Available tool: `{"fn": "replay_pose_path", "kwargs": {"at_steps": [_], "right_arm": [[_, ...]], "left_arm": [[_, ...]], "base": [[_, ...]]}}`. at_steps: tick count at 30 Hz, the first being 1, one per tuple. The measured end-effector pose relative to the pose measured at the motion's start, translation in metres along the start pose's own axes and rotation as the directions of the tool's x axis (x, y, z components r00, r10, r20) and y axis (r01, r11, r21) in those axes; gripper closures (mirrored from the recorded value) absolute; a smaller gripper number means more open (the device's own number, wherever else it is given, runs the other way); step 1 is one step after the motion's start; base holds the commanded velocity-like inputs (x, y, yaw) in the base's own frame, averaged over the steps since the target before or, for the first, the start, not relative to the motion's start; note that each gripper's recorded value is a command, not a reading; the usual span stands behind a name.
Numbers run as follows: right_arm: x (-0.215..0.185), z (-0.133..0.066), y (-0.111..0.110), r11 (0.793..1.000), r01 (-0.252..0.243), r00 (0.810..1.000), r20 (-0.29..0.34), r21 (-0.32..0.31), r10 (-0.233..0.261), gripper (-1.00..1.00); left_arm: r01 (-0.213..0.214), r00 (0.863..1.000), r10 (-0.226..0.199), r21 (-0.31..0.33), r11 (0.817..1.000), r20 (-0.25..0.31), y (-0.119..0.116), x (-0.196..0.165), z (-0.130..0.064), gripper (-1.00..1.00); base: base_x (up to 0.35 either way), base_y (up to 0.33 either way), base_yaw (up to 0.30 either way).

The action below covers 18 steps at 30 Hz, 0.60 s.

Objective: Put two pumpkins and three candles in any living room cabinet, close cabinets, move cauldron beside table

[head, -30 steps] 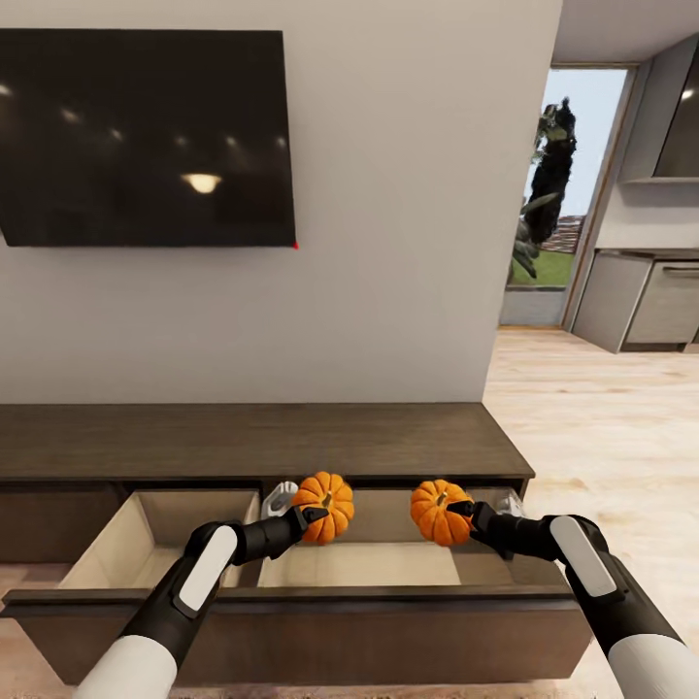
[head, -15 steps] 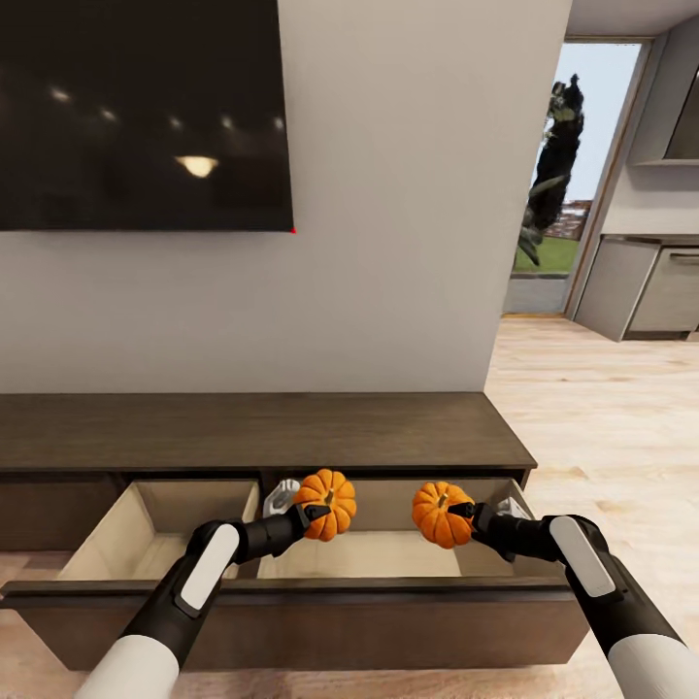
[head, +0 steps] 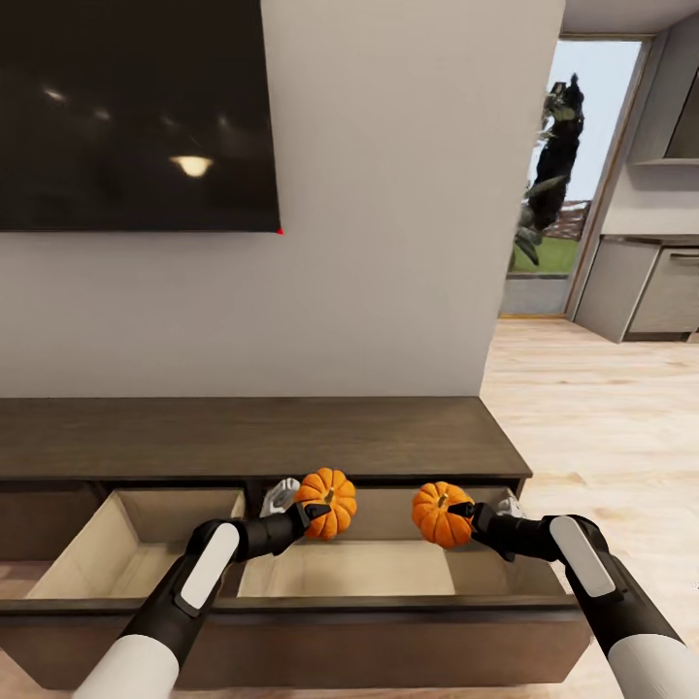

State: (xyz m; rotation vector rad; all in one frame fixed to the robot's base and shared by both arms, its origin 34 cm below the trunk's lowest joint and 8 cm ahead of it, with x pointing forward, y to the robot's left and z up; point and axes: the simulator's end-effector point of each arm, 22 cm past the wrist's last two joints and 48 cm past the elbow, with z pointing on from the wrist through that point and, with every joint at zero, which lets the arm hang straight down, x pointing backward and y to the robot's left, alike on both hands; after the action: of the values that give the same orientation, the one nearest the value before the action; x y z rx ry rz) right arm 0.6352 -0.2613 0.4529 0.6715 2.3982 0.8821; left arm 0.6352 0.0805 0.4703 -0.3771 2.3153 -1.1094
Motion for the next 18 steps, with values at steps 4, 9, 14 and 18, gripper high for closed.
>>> {"fn": "replay_pose_path", "kwargs": {"at_steps": [4, 9, 14, 18], "right_arm": [[0.0, 0.0, -0.001, 1.0, 0.001, 1.0, 0.0, 0.003, -0.001, 1.0], [-0.001, 0.0, -0.005, 1.0, 0.016, 1.0, 0.002, 0.023, -0.016, 1.0], [-0.007, -0.001, -0.008, 0.998, 0.047, 0.999, 0.009, 0.053, -0.047, 1.0], [-0.008, 0.002, -0.012, 0.994, 0.06, 0.998, 0.003, 0.091, -0.06, 1.0]], "left_arm": [[-0.002, 1.0, 0.002, -0.013, 1.0, 0.001, 0.003, 0.0, 0.0, 1.0], [-0.007, 1.0, 0.007, -0.138, 0.99, 0.002, 0.019, 0.003, 0.003, 1.0], [-0.042, 0.999, 0.044, -0.24, 0.97, 0.004, 0.021, 0.005, 0.004, 1.0], [-0.06, 0.998, 0.061, -0.258, 0.964, -0.006, 0.019, 0.009, 0.006, 1.0]], "base": [[0.003, -0.098, 0.0], [0.0, -0.012, 0.0], [0.0, -0.001, 0.0], [0.0, 0.0, 0.0]]}}
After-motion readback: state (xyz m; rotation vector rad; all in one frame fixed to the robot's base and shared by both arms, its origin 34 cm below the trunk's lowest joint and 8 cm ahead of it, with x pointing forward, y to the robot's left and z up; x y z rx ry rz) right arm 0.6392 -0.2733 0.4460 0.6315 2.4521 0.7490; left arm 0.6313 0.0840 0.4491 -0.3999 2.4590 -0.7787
